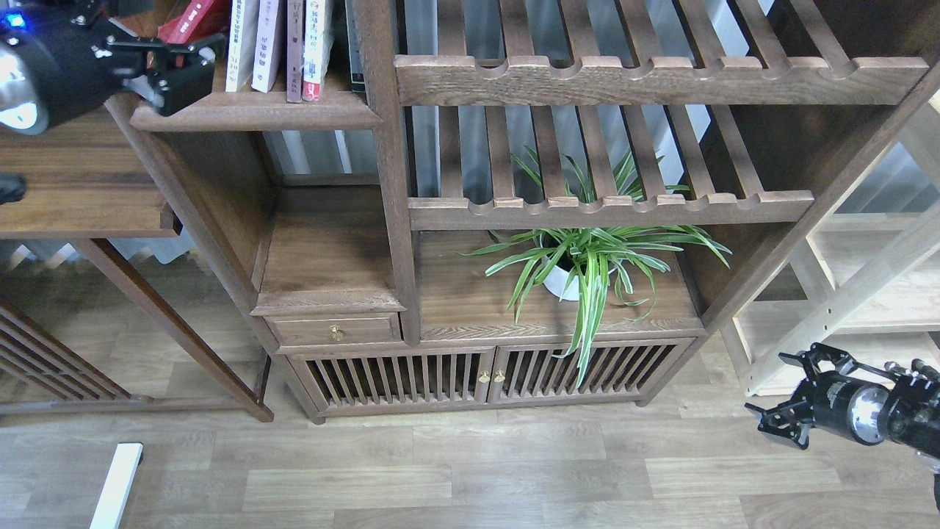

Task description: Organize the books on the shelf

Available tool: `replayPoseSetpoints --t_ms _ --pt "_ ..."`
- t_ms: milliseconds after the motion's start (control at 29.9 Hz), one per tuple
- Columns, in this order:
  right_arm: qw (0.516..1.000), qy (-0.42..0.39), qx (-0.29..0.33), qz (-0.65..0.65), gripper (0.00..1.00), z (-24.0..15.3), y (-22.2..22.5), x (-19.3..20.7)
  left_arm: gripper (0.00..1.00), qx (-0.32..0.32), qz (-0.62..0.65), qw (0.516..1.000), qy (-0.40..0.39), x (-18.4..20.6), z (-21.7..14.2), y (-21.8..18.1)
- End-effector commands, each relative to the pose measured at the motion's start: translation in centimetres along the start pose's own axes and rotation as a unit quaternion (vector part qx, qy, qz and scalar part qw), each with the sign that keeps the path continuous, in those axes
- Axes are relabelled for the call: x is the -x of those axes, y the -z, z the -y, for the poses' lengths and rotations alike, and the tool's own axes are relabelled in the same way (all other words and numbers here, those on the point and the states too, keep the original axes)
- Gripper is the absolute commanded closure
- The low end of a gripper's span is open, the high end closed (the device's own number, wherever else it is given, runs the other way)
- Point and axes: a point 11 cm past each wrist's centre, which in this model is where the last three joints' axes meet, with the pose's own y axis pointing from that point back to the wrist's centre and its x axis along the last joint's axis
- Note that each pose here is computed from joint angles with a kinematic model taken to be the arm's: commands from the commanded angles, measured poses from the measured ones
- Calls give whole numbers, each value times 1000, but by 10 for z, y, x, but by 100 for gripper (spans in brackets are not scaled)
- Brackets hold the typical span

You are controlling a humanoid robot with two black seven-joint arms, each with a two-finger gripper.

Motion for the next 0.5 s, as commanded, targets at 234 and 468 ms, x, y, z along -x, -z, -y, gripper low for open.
replayPoseSetpoints --t_ms 234,468 --pt "1000 5 8 1 0 -2 -8 6 20 -103 -38 991 72 -1 -55 95" --pt "1000 11 17 5 0 -5 -17 14 18 -169 -86 973 131 13 -97 163"
